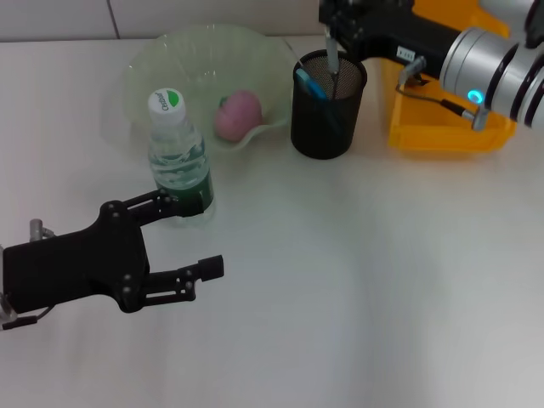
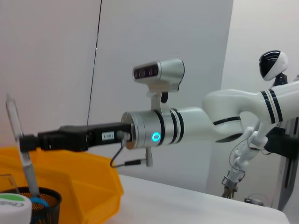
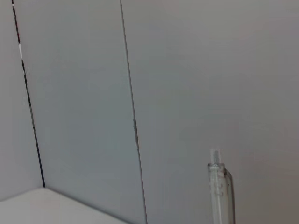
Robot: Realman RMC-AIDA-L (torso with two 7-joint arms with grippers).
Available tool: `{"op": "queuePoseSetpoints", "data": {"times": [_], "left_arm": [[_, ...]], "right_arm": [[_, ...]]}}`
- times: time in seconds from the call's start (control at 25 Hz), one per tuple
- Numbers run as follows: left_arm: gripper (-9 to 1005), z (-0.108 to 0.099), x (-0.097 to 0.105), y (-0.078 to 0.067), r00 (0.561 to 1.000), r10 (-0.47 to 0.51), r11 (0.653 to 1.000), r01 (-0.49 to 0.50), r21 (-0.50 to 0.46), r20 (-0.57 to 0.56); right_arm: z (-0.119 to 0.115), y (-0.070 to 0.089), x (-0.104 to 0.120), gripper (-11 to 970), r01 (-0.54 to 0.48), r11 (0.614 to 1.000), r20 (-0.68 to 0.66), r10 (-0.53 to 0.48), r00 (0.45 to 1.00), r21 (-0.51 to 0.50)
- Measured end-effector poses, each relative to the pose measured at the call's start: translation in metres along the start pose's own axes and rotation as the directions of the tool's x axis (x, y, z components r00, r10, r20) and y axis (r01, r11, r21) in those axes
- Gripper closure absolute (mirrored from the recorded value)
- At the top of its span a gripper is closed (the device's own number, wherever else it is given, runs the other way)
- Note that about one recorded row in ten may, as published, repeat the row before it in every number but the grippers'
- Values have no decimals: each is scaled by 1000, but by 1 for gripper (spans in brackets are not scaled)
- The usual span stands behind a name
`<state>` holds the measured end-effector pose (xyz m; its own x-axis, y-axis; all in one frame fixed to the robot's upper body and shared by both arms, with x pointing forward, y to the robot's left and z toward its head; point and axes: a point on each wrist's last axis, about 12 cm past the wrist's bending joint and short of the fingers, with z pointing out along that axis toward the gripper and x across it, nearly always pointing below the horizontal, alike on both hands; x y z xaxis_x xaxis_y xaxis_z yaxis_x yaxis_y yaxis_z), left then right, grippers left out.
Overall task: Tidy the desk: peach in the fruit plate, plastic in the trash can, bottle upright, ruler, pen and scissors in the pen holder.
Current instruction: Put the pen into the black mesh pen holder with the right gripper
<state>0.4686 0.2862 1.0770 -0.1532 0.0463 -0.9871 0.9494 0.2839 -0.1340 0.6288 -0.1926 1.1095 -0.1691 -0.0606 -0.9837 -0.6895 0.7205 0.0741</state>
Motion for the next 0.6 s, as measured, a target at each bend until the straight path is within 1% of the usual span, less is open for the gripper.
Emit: {"op": "queuePoseSetpoints", "data": {"times": [0.08,0.24,0.44,0.6], "left_arm": [[167,0,-1,1,1000,1,1000,-1,-2,1],[167,0,-1,1,1000,2,1000,-2,-2,2],[167,-1,-2,2,1000,5,1000,-5,-7,5],[167,-1,-2,3,1000,6,1000,-6,-12,8]], "right_arm": [[2,1,7,810,12,1000,-25,-13,1000,-3],[4,4,15,808,13,1000,-52,-14,999,-13],[-2,5,23,806,3,1000,-65,-3,998,-14],[-10,6,26,657,-10,999,-44,9,999,-33]]}}
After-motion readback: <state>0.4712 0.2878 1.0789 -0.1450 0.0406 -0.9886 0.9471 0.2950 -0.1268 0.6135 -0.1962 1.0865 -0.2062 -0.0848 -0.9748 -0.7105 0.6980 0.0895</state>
